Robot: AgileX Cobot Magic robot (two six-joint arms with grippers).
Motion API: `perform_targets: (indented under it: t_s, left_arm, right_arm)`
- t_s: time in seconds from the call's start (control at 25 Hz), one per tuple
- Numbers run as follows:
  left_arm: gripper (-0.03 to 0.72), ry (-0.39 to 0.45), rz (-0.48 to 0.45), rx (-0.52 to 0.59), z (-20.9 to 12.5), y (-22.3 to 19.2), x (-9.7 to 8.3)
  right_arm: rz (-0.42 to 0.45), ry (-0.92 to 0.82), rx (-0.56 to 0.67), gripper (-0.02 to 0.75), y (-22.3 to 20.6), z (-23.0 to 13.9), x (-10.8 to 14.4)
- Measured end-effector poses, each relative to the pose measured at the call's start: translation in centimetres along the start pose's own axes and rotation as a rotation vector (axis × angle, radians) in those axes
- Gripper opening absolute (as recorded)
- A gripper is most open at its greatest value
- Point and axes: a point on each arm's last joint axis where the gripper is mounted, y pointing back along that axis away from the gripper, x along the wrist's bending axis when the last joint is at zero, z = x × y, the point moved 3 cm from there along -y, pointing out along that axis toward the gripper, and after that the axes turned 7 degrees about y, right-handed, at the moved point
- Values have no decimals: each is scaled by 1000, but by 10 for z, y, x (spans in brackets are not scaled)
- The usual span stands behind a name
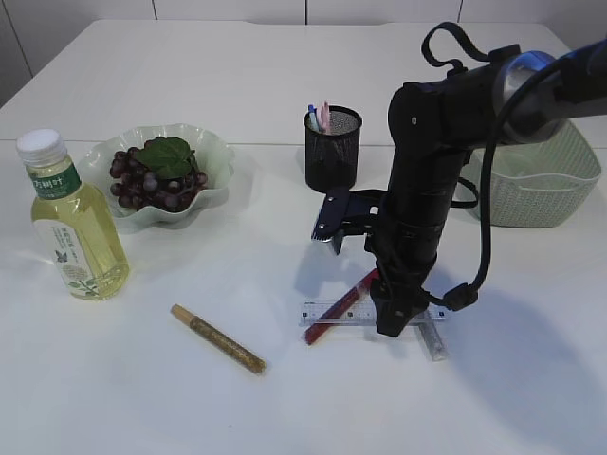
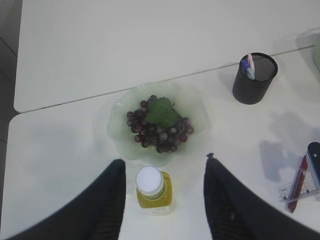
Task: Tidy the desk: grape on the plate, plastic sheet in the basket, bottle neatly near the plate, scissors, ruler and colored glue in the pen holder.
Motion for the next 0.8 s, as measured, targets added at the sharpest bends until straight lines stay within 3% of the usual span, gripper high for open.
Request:
perform_targets:
  t_s: [0.28, 0.8]
  left_arm:
    - [372, 0, 0, 0, 0, 0, 0]
    - [372, 0, 0, 0, 0, 0, 0]
  right_arm:
    - [18, 0, 9, 595, 0, -1, 2]
    - [6, 2, 3, 597, 0, 0, 1]
